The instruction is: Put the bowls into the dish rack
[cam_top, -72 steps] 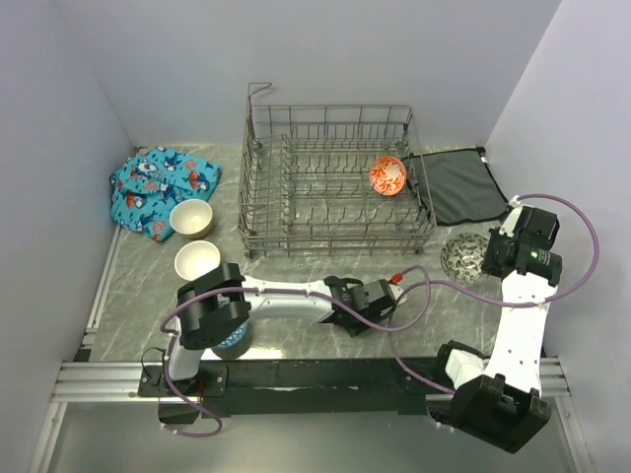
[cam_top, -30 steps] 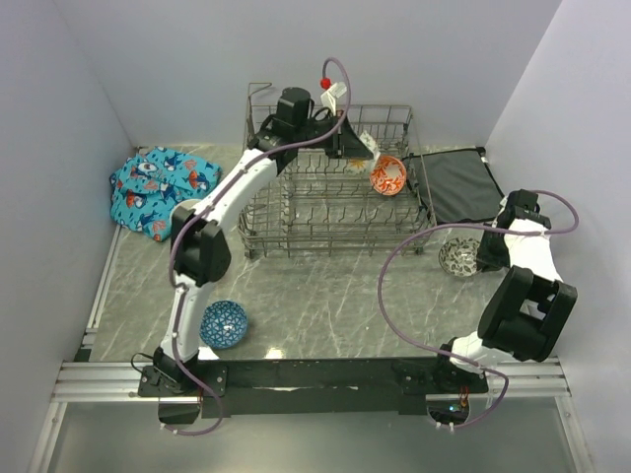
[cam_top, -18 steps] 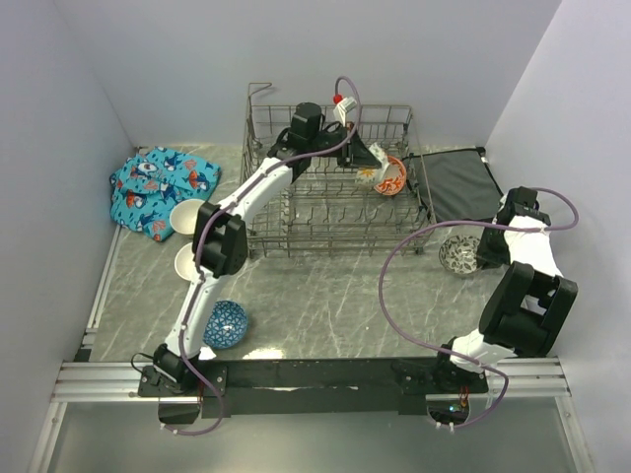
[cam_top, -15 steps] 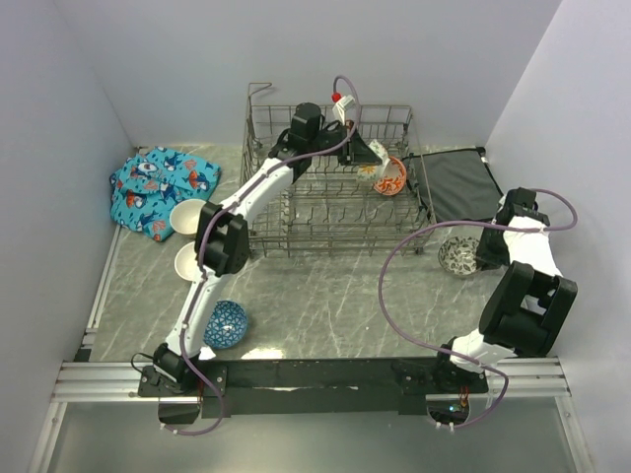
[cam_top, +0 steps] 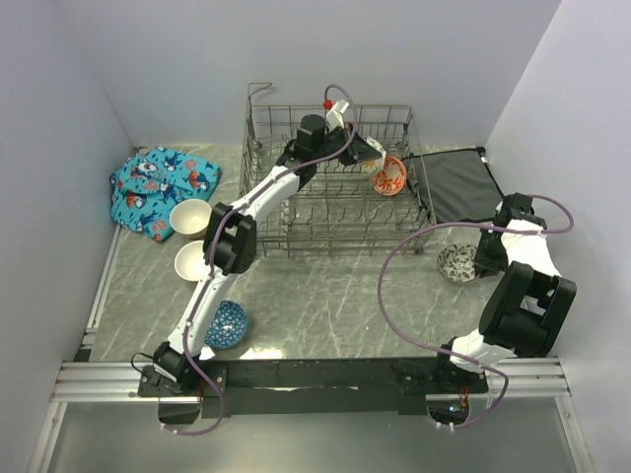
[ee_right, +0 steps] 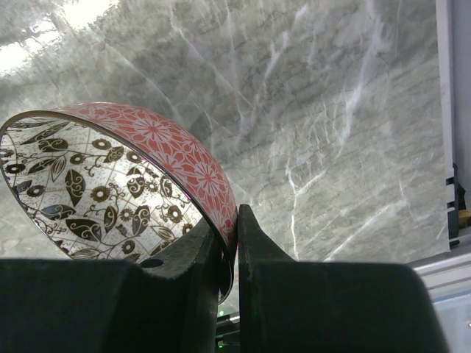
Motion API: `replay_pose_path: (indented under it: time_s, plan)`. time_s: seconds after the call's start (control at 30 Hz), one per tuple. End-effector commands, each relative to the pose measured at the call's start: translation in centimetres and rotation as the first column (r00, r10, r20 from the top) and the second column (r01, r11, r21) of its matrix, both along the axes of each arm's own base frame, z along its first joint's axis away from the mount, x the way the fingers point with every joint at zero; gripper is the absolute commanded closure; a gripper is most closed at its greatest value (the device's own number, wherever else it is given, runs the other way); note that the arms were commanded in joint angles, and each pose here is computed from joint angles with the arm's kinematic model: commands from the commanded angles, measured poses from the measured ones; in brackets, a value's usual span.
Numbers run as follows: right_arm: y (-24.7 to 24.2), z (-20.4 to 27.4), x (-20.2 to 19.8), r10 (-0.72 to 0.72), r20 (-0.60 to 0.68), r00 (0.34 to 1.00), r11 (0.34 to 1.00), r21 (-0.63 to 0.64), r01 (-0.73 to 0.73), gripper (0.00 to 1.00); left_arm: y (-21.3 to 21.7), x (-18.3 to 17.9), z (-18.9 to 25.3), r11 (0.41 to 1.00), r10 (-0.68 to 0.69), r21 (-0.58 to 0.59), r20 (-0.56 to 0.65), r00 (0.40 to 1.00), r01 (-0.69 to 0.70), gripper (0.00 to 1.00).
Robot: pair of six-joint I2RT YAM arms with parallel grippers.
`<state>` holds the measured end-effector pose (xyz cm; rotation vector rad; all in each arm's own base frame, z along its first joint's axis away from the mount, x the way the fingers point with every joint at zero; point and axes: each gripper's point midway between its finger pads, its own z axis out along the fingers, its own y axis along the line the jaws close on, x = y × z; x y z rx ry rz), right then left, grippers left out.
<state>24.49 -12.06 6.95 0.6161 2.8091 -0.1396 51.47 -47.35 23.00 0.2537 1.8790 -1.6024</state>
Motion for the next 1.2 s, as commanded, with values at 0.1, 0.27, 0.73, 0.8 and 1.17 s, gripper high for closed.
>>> replay_pose_path:
  time_s: [0.1, 0.27, 0.73, 0.8, 1.17]
  plan:
    - [-0.4, 1.2, 0.3, 0.006, 0.03, 1.0, 0.999, -0.041, -0.005, 1.0, -0.7, 0.5, 4.2, 0.993, 0.056, -0.111, 0.077, 0.996, -0.047, 0.99]
    - [-0.5, 1.0, 0.5, 0.007, 0.022, 1.0, 0.999, -0.04, -0.007, 1.0, -0.6, 0.9, 3.1, 0.993, 0.073, -0.094, 0.044, 0.996, -0.068, 0.99]
    - [-0.4, 0.4, 0.7, 0.022, 0.011, 1.0, 0.999, -0.048, -0.022, 1.0, 1.0, 1.3, 3.2, 0.989, 0.135, -0.051, -0.048, 0.99, -0.137, 0.99]
    - [-0.6, 0.6, 0.8, 0.02, 0.013, 1.0, 0.998, -0.055, -0.02, 1.0, 1.4, 1.6, 2.7, 0.988, 0.146, -0.037, -0.063, 0.987, -0.148, 0.99]
    - [-0.6, 0.7, 1.0, 0.026, 0.01, 1.0, 0.998, -0.063, -0.025, 1.0, 2.5, 3.2, 0.8, 0.973, 0.23, 0.01, -0.117, 0.966, -0.231, 0.99]
